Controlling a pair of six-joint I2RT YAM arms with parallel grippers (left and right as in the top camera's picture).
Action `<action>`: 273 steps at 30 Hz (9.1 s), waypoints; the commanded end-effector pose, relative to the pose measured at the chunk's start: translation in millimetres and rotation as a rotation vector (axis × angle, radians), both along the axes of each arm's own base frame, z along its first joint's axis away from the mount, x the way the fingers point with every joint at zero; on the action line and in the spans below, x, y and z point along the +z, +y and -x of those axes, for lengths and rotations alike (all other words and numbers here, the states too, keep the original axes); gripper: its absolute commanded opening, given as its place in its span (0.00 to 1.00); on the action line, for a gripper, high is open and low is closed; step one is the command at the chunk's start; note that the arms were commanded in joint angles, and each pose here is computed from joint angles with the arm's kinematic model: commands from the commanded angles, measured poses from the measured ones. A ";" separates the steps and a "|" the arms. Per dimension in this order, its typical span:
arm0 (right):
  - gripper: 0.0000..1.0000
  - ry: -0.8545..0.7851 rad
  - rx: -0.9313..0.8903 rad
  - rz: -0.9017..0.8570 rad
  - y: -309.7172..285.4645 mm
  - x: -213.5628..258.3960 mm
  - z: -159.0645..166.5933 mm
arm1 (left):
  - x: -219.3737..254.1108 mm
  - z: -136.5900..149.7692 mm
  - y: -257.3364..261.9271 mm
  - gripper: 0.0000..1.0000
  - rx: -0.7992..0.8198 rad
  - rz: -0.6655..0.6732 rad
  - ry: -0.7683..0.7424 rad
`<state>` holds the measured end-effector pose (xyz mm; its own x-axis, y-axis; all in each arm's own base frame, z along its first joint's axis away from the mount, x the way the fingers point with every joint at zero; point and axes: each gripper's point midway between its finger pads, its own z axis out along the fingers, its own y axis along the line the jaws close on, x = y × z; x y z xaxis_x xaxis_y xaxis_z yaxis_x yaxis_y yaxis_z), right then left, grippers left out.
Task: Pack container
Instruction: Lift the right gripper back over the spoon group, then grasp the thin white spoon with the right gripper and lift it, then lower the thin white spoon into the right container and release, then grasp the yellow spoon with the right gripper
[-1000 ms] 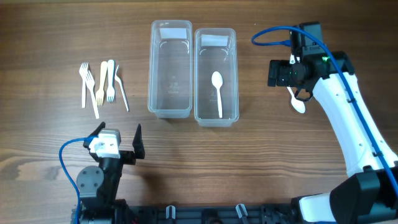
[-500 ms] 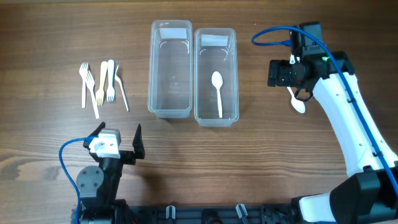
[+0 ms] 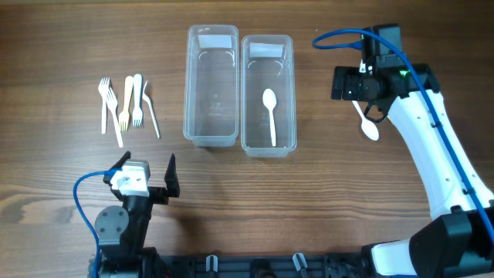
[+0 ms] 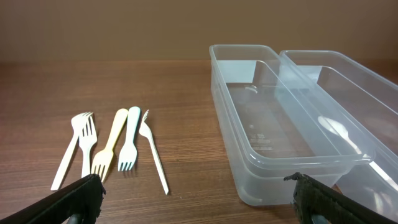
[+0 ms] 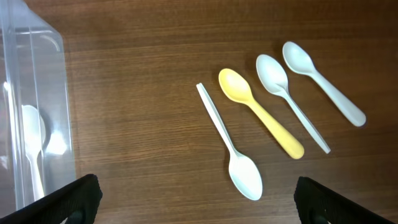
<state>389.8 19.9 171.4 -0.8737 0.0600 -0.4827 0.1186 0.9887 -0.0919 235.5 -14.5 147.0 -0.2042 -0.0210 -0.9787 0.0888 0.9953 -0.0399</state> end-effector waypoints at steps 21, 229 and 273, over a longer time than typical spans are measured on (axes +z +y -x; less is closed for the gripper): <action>0.75 0.145 0.084 0.017 -49.4 -12.9 28.5 | -0.3 0.2 -2.7 1.00 -0.019 -0.019 -0.008; 0.57 0.078 0.271 -0.034 -108.7 -95.9 -33.9 | -0.2 0.1 -2.7 1.00 -0.019 -0.019 -0.008; 0.04 0.176 0.338 -0.365 2.3 -145.8 -34.5 | -0.2 0.1 -2.7 1.00 -0.019 -0.019 -0.008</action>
<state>420.8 -21.1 0.6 -0.9592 -0.0637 -0.2755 -0.1226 0.9716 0.2023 235.5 -14.5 146.8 -0.2046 -0.0210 -0.9786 0.0891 0.9952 -0.0400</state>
